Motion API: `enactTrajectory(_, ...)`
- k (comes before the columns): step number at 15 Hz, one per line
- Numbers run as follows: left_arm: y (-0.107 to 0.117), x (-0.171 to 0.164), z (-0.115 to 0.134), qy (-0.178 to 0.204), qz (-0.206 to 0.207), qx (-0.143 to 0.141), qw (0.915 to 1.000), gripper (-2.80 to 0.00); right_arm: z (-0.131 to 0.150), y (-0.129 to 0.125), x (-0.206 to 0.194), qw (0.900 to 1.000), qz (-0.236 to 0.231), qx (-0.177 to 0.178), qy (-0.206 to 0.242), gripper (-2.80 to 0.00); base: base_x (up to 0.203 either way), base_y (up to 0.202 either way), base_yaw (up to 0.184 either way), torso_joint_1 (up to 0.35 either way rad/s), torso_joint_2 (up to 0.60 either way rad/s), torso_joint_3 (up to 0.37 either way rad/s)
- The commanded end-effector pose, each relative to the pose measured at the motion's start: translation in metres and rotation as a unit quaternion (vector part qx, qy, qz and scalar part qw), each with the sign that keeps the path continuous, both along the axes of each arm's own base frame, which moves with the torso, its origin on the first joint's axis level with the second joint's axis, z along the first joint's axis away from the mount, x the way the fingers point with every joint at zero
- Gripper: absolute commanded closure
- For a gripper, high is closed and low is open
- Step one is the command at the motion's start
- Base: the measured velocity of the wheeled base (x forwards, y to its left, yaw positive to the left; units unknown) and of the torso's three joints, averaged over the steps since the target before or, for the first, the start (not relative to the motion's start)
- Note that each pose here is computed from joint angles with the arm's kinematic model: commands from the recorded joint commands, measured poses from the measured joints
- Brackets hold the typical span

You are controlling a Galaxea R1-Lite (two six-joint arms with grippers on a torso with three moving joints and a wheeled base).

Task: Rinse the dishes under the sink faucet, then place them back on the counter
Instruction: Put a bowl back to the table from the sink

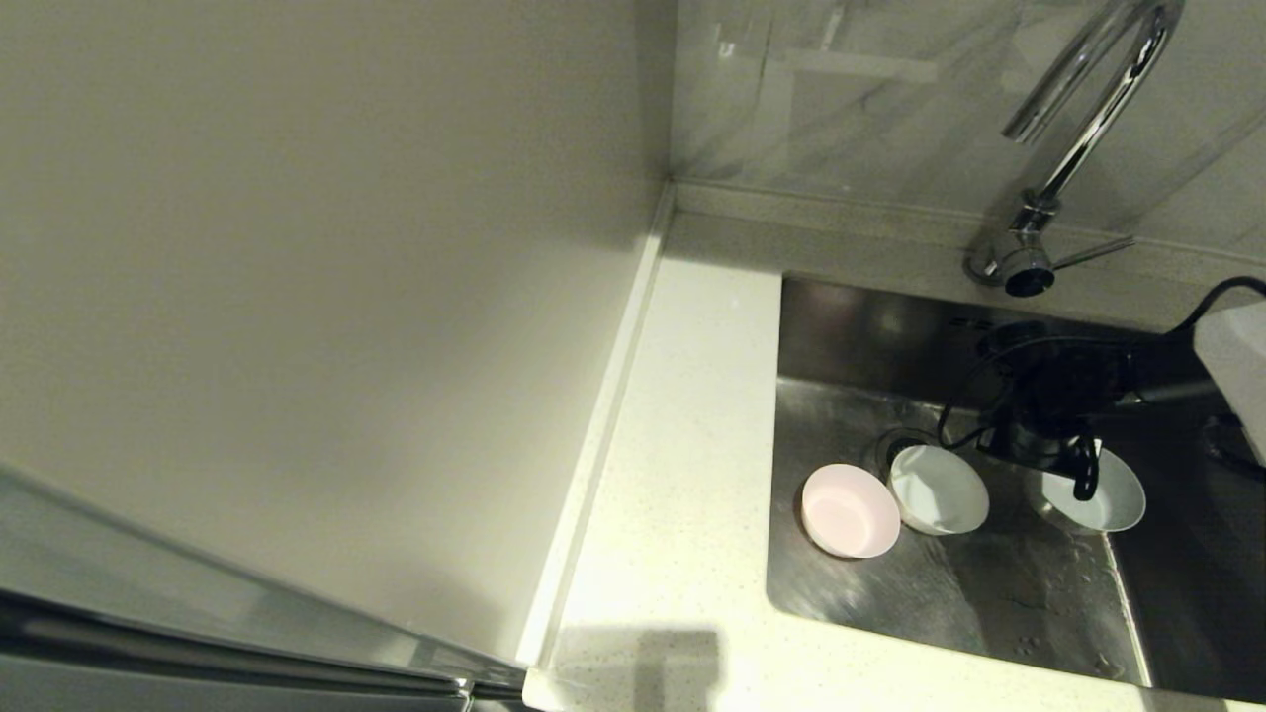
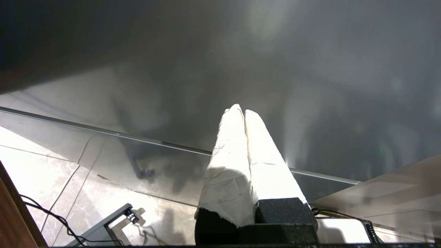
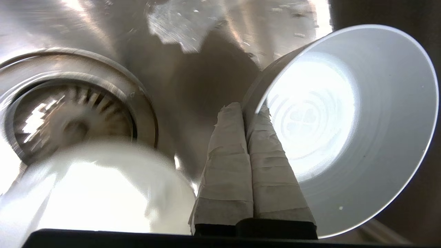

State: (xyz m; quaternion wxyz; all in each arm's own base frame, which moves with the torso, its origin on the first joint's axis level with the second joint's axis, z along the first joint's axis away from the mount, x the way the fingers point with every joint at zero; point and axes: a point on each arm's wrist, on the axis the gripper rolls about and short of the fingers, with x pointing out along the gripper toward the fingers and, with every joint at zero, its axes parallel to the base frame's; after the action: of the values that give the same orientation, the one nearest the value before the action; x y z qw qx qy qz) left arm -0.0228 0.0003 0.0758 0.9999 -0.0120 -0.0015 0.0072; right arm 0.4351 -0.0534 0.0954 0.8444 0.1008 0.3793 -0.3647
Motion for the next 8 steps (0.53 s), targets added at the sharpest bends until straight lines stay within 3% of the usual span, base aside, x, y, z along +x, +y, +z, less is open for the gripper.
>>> enactTrajectory(1, 0.0, 0.0, 0.0, -0.002, 0.0, 0.0, 1.0, 0.0, 0.067, 0.007, -0.041, 0.998, 0.004, -0.001, -0.059, 0.0, 0.0, 0.0, 0.0, 0.0, 0.0, 0.0)
enactTrajectory(3, 0.0, 0.0, 0.0, -0.002, 0.0, 0.0, 1.0, 0.0, 0.119, 0.013, -0.079, 0.992, 0.036, 0.032, -0.12, 0.0, 0.0, 0.0, 0.0, 0.0, 0.0, 0.0)
enactTrajectory(4, 0.0, 0.0, 0.0, -0.002, 0.0, 0.0, 1.0, 0.0, 0.142, 0.016, -0.098, 0.983, 0.072, 0.08, -0.147, 0.0, 0.0, 0.0, 0.0, 0.0, 0.0, 0.0)
enactTrajectory(5, 0.0, 0.0, 0.0, -0.002, 0.0, 0.0, 1.0, 0.0, 0.158, 0.02, -0.114, 0.968, 0.118, 0.159, -0.155, 0.0, 0.0, 0.0, 0.0, 0.0, 0.0, 0.0)
enactTrajectory(6, 0.0, 0.0, 0.0, -0.002, 0.0, 0.0, 1.0, 0.0, 0.174, 0.022, -0.127, 0.948, 0.135, 0.24, -0.158, 0.0, 0.0, 0.0, 0.0, 0.0, 0.0, 0.0)
enactTrajectory(7, 0.0, 0.0, 0.0, -0.002, 0.0, 0.0, 1.0, 0.0, 0.195, 0.025, -0.138, 0.916, 0.148, 0.335, -0.162, 0.0, 0.0, 0.0, 0.0, 0.0, 0.0, 0.0)
enactTrajectory(8, 0.0, 0.0, 0.0, -0.002, 0.0, 0.0, 1.0, 0.0, 0.211, 0.028, -0.149, 0.862, 0.174, 0.451, -0.151, 0.0, 0.0, 0.0, 0.0, 0.0, 0.0, 0.0)
